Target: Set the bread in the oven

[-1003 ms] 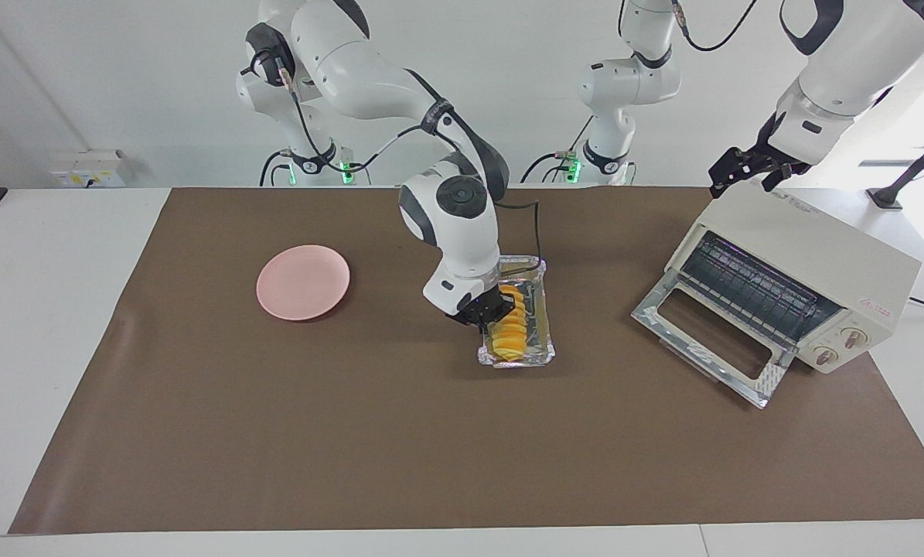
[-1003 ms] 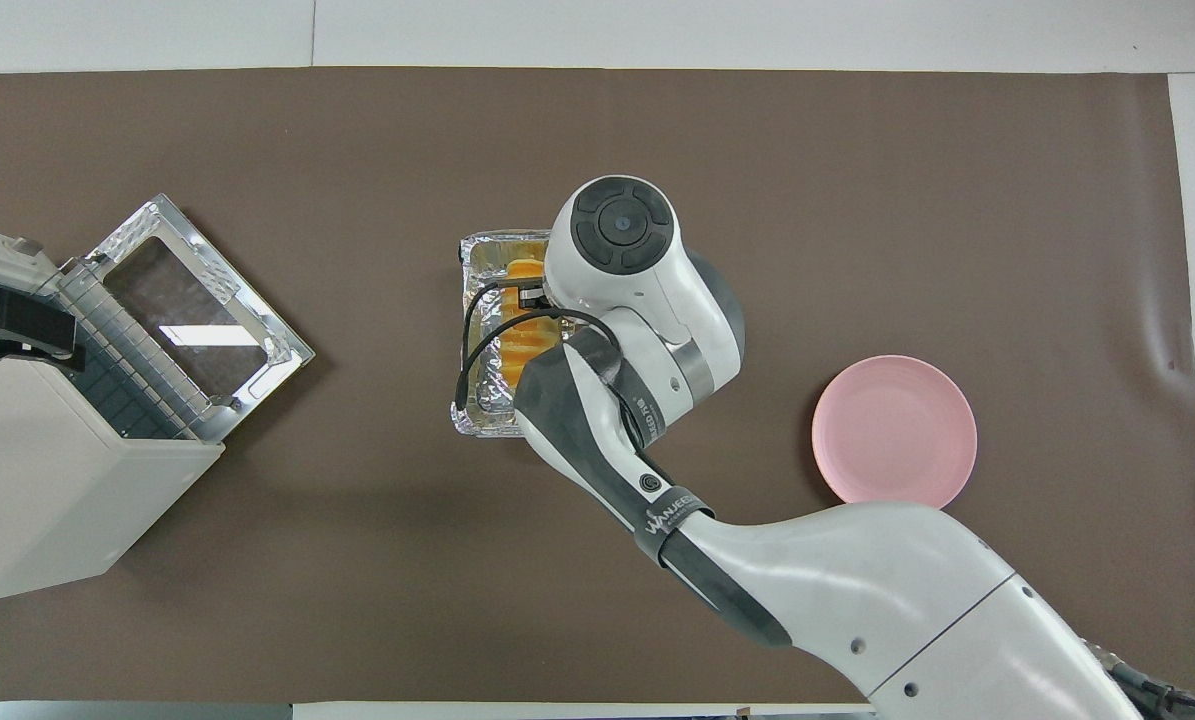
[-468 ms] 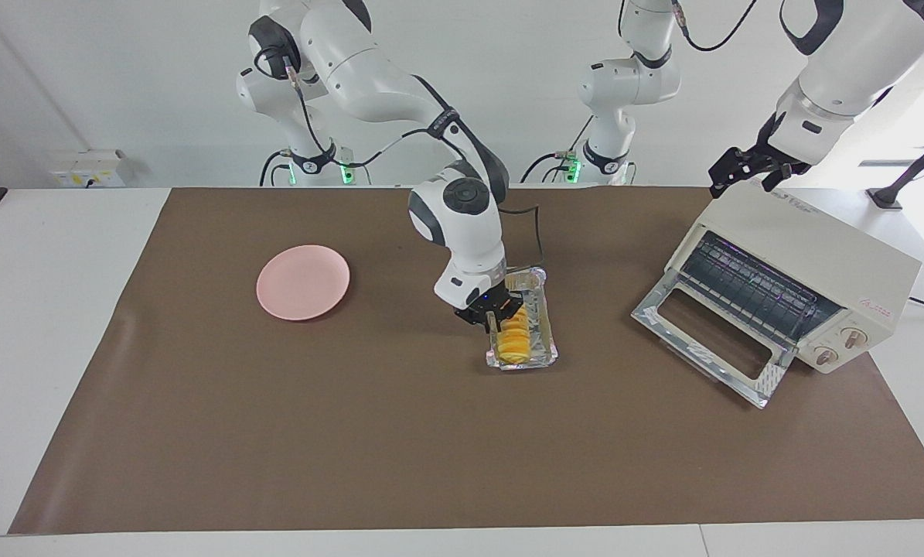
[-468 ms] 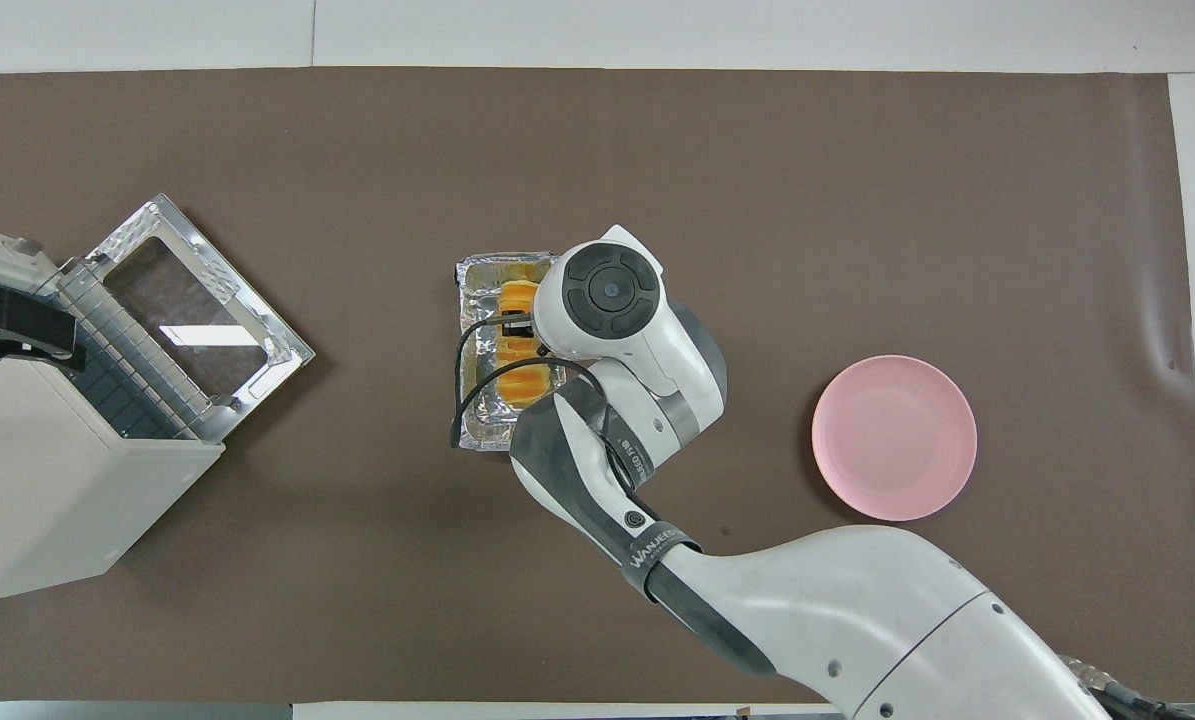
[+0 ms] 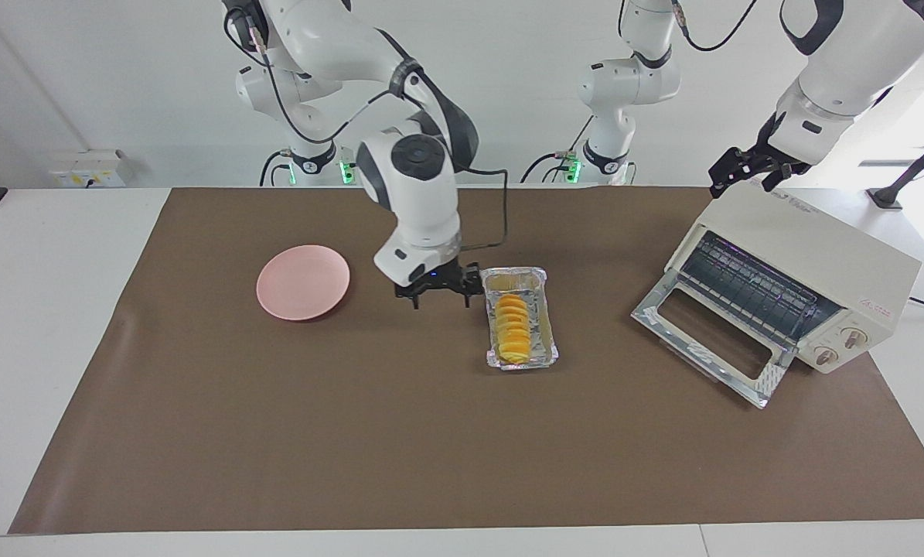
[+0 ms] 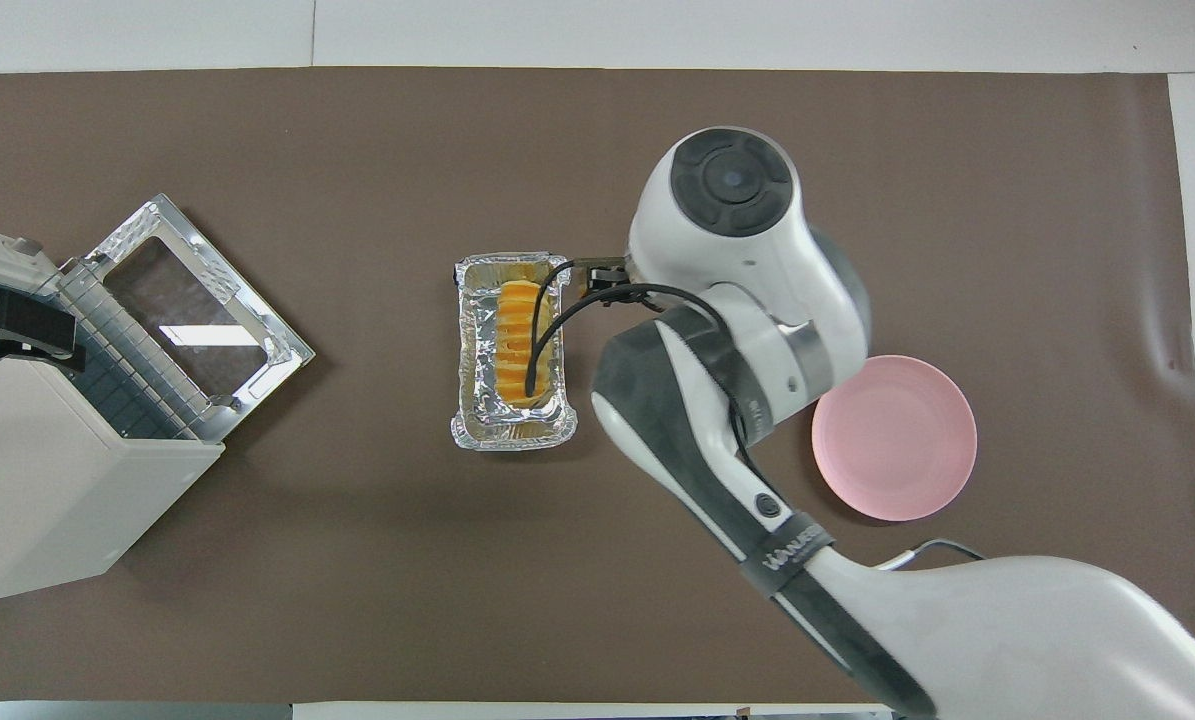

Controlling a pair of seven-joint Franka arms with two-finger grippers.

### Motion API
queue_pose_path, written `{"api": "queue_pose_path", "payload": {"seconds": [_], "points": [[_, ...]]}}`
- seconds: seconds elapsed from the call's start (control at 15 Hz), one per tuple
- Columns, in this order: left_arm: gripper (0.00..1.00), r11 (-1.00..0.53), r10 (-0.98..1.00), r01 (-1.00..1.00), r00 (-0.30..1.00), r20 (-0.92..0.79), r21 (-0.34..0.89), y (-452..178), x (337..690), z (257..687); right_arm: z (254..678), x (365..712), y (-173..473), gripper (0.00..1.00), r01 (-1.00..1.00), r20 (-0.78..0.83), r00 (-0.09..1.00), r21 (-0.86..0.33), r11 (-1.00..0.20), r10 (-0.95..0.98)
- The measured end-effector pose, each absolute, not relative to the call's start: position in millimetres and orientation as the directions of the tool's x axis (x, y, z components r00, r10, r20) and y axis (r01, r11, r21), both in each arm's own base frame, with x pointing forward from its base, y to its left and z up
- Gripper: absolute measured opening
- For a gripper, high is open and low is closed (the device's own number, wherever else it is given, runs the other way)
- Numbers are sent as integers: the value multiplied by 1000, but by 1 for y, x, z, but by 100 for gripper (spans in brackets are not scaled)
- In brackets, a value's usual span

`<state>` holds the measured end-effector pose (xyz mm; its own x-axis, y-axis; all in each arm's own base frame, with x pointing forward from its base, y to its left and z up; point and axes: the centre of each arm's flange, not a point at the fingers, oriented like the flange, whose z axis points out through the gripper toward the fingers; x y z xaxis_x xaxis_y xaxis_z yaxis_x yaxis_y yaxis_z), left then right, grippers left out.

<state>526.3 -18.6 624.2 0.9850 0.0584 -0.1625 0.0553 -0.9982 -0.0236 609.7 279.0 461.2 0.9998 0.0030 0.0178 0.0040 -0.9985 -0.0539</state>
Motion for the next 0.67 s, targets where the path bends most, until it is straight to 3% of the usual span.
{"api": "queue_pose_path", "payload": {"seconds": [0.33, 0.67], "points": [[100, -998, 58, 55, 985, -162, -24, -19, 526, 624, 536, 621, 108, 100, 110, 9, 994, -30, -994, 109], [100, -998, 58, 55, 985, -162, -24, -19, 526, 624, 587, 574, 61, 100, 112, -83, 990, -18, -994, 113]]}}
